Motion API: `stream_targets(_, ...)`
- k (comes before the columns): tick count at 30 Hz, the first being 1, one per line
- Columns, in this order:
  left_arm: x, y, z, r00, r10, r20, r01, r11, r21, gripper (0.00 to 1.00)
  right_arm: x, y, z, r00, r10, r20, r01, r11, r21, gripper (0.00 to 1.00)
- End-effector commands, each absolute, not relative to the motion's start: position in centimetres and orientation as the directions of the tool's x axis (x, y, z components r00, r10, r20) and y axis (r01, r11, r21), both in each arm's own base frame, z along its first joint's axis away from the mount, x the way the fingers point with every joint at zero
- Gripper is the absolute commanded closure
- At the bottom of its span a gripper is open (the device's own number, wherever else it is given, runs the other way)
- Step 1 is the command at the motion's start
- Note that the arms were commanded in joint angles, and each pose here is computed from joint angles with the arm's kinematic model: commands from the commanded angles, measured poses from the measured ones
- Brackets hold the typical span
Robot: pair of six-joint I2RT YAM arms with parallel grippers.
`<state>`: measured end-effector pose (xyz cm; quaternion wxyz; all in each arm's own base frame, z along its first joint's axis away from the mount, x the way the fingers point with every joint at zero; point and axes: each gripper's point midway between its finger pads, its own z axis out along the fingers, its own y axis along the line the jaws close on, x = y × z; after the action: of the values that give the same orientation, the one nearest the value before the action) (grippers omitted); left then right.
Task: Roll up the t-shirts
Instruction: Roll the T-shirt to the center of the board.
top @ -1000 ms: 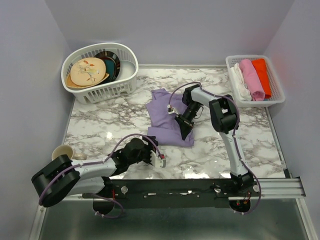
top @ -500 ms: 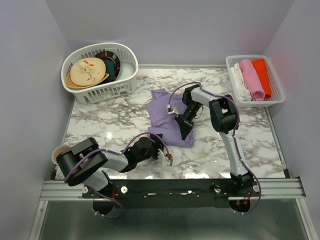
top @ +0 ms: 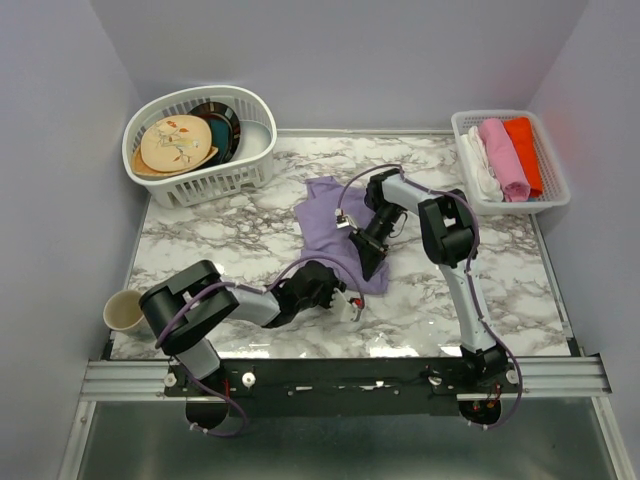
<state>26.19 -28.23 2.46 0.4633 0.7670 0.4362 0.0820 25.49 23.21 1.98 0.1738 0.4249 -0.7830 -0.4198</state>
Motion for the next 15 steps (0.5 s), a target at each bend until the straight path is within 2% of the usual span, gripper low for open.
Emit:
stream_targets(1,25.3,-26.5,-0.6,0.514,0.816,-0.264,0.727,-0.250,0.640,0.83,25.2,20.4,-1.5,-0.467,-0.884,-0.019,-0.583,0.292,0.759,0.49)
stream_targets(3,25.1,-26.1,-1.0,0.482,0.830,-0.279,0.769,-0.248,0.590,0.96,25.6,20.3,-0.6,-0.487,-0.872,-0.050,-0.592,0.288,0.753,0.39)
stream_targets(5,24.9,-26.0,-0.7,0.435,0.847,-0.306,0.811,-0.221,0.541,1.00,26.8,20.5,0.8,-0.544,-0.831,-0.114,-0.607,0.296,0.737,0.14)
stream_targets(7,24.8,-26.2,0.1,0.412,0.841,-0.350,0.832,-0.191,0.521,1.00,27.8,20.4,3.7,-0.569,-0.797,-0.205,-0.658,0.290,0.695,0.10)
stream_targets(8,24.5,-26.0,0.1,0.401,0.844,-0.355,0.843,-0.188,0.505,1.00,29.1,20.1,4.0,-0.572,-0.775,-0.269,-0.703,0.294,0.648,0.09)
stream_targets(9,24.3,-26.0,0.5,0.392,0.842,-0.369,0.847,-0.175,0.502,1.00,30.0,20.0,6.7,-0.548,-0.756,-0.358,-0.768,0.285,0.573,0.09)
stream_targets(10,24.2,-26.1,0.6,0.380,0.842,-0.384,0.856,-0.162,0.492,1.00,28.7,19.1,6.2,-0.562,-0.750,-0.350,-0.762,0.304,0.572,0.08)
stream_targets(11,24.0,-25.9,0.6,0.365,0.845,-0.390,0.866,-0.155,0.475,1.00,30.6,18.9,6.6,-0.527,-0.724,-0.445,-0.824,0.308,0.475,0.08)
stream_targets(12,23.9,-26.1,0.9,0.351,0.841,-0.411,0.875,-0.137,0.465,1.00,30.5,18.3,6.7,-0.505,-0.722,-0.474,-0.850,0.319,0.420,0.08)
stream_targets(13,23.8,-26.2,1.0,0.339,0.843,-0.417,0.884,-0.134,0.448,1.00,30.8,18.0,9.7,-0.426,-0.703,-0.569,-0.904,0.308,0.296,0.07)
stream_targets(15,23.6,-26.1,1.0,0.333,0.842,-0.425,0.894,-0.139,0.425,1.00,29.8,17.2,8.2,-0.330,-0.703,-0.631,-0.941,0.296,0.163,0.04)
